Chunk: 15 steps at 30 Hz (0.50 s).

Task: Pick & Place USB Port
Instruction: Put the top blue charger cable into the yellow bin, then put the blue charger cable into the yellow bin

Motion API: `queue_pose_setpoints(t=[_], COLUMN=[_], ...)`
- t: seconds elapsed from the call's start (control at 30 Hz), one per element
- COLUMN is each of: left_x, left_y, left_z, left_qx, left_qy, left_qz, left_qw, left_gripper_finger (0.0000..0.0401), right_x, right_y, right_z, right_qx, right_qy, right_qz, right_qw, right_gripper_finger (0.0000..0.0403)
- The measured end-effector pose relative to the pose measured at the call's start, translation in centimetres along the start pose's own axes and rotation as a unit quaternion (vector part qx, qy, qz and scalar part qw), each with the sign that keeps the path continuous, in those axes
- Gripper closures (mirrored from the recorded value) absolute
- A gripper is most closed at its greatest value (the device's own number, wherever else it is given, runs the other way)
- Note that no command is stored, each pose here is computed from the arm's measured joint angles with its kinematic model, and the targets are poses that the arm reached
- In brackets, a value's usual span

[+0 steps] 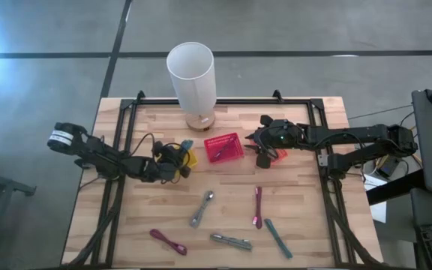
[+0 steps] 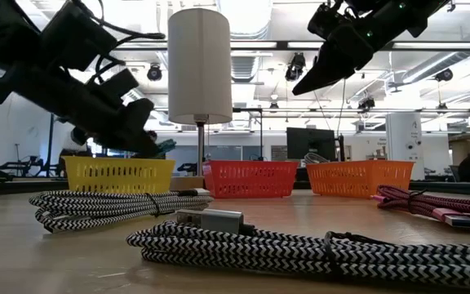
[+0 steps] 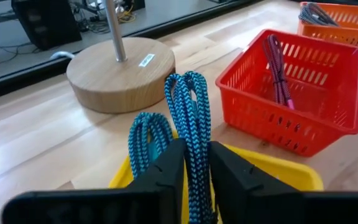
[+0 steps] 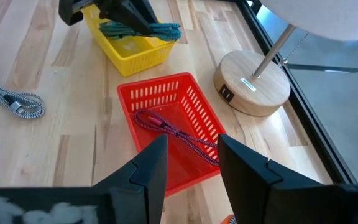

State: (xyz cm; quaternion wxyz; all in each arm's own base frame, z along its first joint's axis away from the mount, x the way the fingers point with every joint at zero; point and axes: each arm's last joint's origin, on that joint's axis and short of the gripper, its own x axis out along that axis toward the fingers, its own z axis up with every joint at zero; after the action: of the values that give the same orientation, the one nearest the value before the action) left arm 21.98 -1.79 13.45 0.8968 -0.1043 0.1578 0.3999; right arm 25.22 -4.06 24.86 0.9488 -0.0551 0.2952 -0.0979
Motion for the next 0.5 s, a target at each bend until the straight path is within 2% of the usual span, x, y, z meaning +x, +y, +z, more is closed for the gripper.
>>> queue_pose_setpoints(t=[0.27, 0.5], left_x=[0.0, -0.5], left_y=[-0.8, -2.0], left_z=[1.3, 4.0], left_qx=[0.003, 0.036], left_qy=[-0.013, -0.043], left_qz=[-0.008, -0.025], left_qw=[1.000, 0.998], left_gripper_finger=[0.0280, 0.0277], right_x=[0.0, 0.0], right_y=[0.0, 0.0], right_z=[0.0, -0.3], right_qx=[0.000, 0.036], right_qy=[0.001, 0.013], right_qz=[0.000, 0.001], right_qw=[1.000, 0.999], right_gripper_finger=[0.0268, 0.0268])
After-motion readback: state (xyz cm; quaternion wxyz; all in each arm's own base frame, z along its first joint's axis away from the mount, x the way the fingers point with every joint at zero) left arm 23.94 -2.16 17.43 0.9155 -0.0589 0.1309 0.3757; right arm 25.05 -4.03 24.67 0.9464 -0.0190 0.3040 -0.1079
